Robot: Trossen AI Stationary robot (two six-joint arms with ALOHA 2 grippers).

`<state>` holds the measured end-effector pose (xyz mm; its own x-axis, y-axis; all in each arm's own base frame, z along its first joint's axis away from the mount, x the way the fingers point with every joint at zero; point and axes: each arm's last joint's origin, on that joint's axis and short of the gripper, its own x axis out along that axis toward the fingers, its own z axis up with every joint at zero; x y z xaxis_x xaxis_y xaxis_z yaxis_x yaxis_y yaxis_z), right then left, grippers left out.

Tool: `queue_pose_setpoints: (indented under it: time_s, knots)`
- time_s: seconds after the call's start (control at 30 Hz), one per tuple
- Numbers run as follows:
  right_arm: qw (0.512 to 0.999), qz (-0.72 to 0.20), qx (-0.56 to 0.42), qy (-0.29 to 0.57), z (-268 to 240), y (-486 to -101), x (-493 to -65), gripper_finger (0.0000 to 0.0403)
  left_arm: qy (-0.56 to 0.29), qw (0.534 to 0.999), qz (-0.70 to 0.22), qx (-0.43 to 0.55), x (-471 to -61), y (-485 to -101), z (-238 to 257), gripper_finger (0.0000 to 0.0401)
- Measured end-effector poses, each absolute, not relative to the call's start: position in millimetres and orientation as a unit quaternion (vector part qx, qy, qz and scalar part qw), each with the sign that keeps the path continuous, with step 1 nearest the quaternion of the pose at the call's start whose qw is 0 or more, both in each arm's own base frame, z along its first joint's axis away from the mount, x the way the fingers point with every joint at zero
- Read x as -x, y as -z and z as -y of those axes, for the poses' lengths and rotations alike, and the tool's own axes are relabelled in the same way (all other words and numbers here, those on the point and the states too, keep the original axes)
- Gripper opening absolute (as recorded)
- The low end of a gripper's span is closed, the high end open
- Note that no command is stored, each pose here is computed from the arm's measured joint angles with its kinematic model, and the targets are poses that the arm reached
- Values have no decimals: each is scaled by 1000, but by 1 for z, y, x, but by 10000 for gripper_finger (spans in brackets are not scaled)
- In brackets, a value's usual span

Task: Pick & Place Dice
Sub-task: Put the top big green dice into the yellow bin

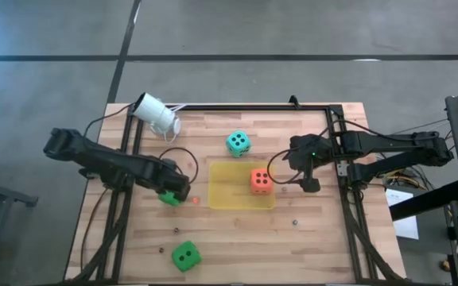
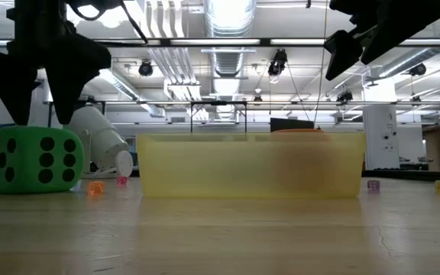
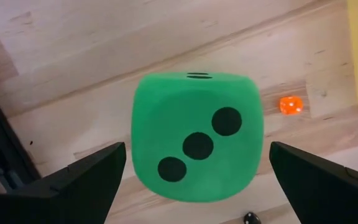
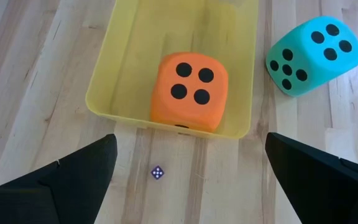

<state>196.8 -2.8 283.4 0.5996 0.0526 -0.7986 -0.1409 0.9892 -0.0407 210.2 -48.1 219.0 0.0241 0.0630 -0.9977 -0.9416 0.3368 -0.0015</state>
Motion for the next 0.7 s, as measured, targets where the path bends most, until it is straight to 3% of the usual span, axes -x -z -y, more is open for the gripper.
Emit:
queue_pose_setpoints:
  time_s: [0.7]
  knots:
    - [894, -441, 50, -54, 3, -284, -197, 400, -406, 593, -579, 385, -217, -209, 51, 400]
